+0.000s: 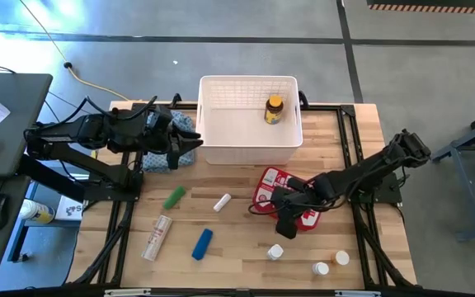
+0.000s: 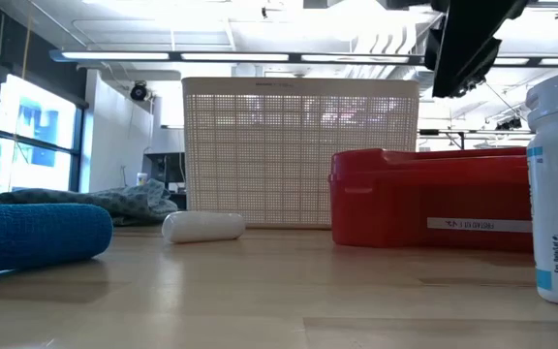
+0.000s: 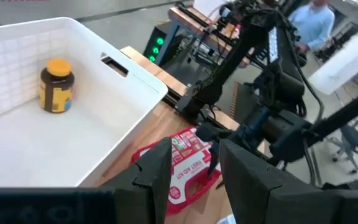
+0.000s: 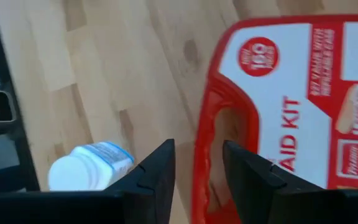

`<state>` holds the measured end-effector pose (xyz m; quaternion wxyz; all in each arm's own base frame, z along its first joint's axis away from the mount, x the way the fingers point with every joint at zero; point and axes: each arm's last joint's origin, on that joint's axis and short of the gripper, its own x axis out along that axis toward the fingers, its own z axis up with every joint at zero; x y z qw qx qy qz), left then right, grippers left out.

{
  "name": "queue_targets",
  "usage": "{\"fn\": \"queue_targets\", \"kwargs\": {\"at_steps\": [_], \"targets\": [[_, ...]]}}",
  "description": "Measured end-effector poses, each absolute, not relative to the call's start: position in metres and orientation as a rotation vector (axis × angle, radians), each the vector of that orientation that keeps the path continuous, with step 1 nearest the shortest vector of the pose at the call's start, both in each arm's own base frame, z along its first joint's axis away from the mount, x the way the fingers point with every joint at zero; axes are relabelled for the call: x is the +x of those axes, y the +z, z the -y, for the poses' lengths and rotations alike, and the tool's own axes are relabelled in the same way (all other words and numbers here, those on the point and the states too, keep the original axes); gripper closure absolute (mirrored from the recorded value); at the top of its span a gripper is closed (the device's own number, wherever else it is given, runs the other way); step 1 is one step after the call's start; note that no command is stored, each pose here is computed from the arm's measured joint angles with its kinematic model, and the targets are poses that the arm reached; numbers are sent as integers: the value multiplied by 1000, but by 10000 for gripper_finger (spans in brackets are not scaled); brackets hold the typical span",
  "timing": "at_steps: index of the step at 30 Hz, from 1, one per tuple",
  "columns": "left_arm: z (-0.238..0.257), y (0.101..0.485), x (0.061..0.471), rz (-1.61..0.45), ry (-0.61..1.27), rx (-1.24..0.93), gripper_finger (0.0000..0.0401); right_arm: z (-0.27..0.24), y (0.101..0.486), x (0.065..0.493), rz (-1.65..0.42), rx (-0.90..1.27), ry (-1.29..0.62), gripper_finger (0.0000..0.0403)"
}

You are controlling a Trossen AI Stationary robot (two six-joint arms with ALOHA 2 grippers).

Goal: Pick & place medical supplies in basket/bin
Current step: Put the red first aid kit into the white bin

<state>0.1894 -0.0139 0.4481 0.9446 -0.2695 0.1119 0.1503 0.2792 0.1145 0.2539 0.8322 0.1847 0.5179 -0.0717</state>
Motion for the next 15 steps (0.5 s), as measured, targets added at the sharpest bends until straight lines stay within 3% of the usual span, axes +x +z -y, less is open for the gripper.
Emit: {"fn": "queue_targets", "kwargs": {"at_steps": [15], "targets": [[15,444,196,-247,304,-611,231,-115,254,279,-1097,379,-141,277]]}}
